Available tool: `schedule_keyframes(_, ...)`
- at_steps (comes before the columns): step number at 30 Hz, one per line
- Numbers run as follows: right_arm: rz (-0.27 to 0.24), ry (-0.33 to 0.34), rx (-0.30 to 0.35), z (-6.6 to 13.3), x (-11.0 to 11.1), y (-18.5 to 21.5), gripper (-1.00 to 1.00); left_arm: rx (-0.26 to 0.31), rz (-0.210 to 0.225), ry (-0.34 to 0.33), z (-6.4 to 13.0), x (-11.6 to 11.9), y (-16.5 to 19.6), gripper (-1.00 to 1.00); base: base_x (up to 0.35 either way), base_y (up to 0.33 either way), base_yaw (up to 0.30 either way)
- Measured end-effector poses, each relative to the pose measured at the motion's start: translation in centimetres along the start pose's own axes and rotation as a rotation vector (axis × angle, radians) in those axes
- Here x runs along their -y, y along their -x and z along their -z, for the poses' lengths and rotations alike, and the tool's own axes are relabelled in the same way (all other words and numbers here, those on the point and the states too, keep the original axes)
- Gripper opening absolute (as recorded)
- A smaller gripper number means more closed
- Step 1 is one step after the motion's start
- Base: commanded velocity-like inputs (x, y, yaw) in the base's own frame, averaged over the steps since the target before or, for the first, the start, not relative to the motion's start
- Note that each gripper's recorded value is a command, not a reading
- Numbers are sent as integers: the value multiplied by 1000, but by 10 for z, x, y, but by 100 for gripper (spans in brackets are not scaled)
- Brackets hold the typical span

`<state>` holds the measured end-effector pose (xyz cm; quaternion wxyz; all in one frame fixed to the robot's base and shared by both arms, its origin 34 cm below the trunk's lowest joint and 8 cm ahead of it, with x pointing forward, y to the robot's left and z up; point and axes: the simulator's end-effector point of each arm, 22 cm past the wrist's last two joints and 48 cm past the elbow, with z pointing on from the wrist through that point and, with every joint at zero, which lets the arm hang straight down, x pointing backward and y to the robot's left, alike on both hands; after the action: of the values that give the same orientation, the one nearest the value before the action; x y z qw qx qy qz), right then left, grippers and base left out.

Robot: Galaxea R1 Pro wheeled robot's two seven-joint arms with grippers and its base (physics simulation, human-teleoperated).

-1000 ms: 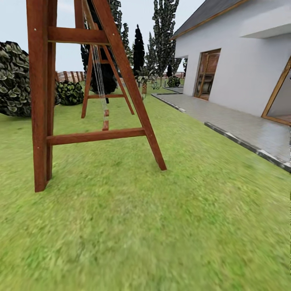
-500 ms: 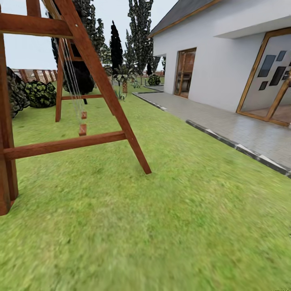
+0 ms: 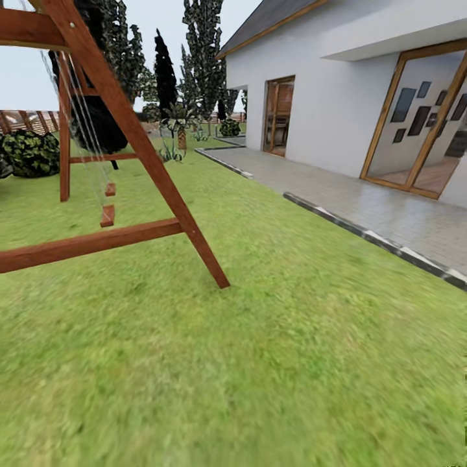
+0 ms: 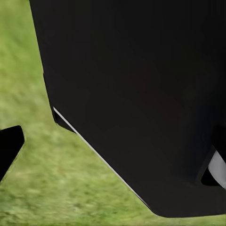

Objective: Take the three Easter eggs out of the wicker basket on the lawn in the garden, then place them on the lawn next to a single tree (choose any tree) so that all three eggs are next to the same tree and none are left in the basket.

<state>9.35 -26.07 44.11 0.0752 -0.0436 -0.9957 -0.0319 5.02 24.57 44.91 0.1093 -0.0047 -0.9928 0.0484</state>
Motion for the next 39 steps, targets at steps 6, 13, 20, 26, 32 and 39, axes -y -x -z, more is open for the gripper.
schedule_keyframes(6,-1,0,-4,0,0,-2,100,-5,0,0,0,0,-2,100,341,0,-292)
schedule_keyframes(13,-2,-1,-9,0,0,-4,100,-10,1,0,0,0,-4,100,341,0,-292)
schedule_keyframes(20,-2,-1,-14,0,0,-5,100,-14,1,0,0,0,-5,100,341,0,-252)
schedule_keyframes(26,-2,-2,-18,0,1,-7,100,-18,1,0,0,0,-7,100,340,0,-159)
schedule_keyframes(32,-2,-2,-19,0,1,-7,100,-19,2,0,0,0,-8,100,340,0,-28)
schedule_keyframes(39,-2,-2,-20,0,1,-7,100,-19,2,0,0,0,-8,100,341,0,-1)
